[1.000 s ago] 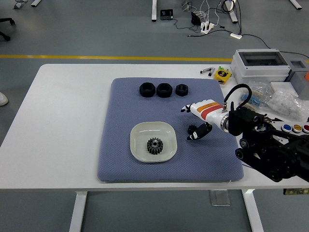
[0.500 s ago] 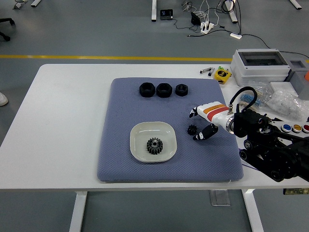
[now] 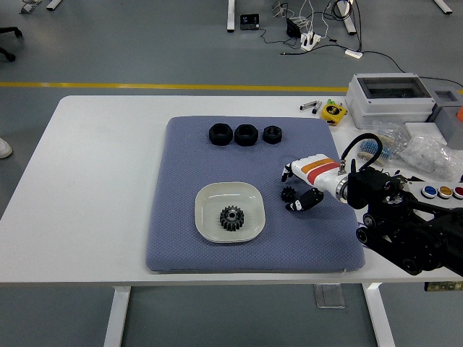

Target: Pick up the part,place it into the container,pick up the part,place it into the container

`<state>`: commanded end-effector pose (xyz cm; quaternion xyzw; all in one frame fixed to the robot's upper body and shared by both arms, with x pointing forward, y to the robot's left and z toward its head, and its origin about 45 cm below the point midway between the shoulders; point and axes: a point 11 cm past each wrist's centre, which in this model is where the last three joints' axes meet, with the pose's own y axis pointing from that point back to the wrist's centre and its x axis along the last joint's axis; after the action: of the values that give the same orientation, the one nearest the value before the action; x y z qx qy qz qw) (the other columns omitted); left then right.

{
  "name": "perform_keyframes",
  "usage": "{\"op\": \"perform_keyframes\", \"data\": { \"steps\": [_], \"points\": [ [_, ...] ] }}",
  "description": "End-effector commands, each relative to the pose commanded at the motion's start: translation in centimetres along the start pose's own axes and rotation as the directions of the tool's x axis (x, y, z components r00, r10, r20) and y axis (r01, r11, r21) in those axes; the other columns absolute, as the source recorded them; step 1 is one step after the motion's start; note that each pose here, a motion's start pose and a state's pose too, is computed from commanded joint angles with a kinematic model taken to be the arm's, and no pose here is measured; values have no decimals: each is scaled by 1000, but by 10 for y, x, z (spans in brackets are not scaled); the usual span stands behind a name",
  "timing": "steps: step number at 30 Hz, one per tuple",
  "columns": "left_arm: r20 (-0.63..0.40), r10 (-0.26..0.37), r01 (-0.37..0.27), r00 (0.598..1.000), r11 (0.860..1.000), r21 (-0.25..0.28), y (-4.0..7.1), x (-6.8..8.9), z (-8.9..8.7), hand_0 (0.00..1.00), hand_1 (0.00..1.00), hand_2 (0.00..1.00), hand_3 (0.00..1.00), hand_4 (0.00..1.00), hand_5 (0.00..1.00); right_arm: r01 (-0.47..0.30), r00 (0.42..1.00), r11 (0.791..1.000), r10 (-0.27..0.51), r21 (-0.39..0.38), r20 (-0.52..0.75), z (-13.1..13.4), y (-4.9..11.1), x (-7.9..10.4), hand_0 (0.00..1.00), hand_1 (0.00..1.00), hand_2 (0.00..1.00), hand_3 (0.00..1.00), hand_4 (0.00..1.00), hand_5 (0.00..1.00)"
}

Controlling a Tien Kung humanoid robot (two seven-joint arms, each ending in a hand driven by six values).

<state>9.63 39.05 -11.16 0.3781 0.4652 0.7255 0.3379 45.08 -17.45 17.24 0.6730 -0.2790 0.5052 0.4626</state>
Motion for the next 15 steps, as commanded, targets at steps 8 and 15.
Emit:
{"op": "perform_keyframes", "data": {
  "steps": [8, 15],
  "points": [
    [0, -2, 2, 1000, 1000, -1, 0, -1, 1, 709, 621, 648, 568, 620, 703, -4, 1000, 1000, 4, -2, -7, 1, 0, -1, 571, 597, 593, 532, 759, 216],
    [0, -2, 2, 1000, 1000, -1, 0, -1, 1, 709, 621, 645, 568, 620, 703, -5, 1000, 1000, 5, 3, -12, 1, 0, -2, 502, 538, 552, 500, 717, 191]
  ]
}}
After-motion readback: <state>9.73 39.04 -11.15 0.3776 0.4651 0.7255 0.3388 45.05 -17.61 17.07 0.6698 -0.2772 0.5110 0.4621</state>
